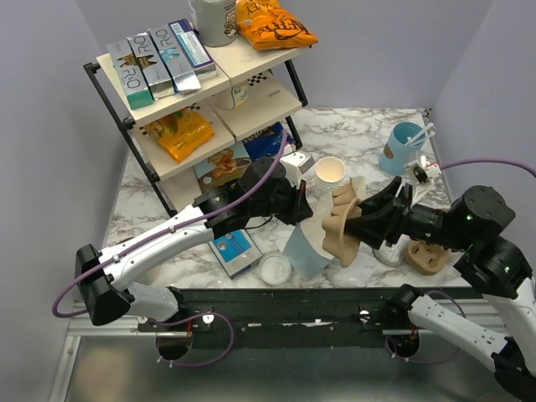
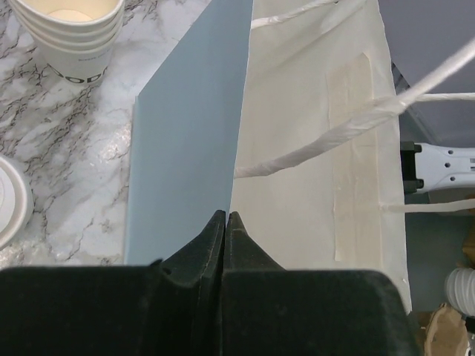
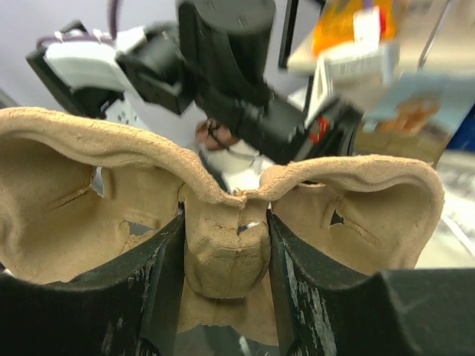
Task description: Pack the takeout coffee
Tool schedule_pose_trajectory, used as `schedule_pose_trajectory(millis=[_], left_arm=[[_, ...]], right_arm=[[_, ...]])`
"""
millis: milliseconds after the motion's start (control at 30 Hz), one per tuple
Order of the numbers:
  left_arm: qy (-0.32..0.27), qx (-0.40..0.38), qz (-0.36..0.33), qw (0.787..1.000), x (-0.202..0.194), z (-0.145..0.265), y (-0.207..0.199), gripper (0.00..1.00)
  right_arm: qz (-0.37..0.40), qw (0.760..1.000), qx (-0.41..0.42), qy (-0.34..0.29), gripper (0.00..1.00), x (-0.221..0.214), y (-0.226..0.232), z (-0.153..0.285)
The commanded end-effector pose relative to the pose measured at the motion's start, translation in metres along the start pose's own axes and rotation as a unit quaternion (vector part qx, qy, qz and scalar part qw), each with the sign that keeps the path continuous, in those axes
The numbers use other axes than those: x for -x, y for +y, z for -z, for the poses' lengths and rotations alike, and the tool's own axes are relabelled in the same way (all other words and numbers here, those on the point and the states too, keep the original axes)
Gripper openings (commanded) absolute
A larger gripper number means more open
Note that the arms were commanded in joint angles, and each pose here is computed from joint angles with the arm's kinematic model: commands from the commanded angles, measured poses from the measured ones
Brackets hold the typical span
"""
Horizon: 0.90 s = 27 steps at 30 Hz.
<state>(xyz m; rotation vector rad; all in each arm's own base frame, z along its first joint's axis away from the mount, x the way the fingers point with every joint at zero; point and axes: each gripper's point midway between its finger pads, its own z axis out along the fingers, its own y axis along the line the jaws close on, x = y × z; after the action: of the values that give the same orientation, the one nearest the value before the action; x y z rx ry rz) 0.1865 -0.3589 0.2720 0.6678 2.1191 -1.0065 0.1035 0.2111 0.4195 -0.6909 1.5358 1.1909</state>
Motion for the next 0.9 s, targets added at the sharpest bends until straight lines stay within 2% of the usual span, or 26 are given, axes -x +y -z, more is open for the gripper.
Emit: schedule_pose_trajectory(millis=[0, 433, 500, 867], left_arm=[[-0.027, -0.007, -0.005, 1.000, 0.012, 0.010, -0.006, 0.06], [-0.035, -0.040, -0.023, 0.998, 0.012, 0.019, -0.018, 0.03], [-0.039, -0.049, -0.029, 0.998, 0.012, 0.020, -0.020, 0.00], [-0.022, -0.116, -0.066, 0.991, -0.004, 0.032, -0.038, 0.00]], right_arm=[[-0.045, 0.996, 0.043, 0.059, 0.53, -0.026, 0.018, 0.009], [-0.095, 0.983, -0.053, 0.151, 0.49, -0.083, -0.028, 0.001], [-0.097, 0.979, -0.081, 0.161, 0.49, -0.089, -0.039, 0.001], [-0.078, 0.960, -0.187, 0.195, 0.49, -0.107, -0.080, 0.011]])
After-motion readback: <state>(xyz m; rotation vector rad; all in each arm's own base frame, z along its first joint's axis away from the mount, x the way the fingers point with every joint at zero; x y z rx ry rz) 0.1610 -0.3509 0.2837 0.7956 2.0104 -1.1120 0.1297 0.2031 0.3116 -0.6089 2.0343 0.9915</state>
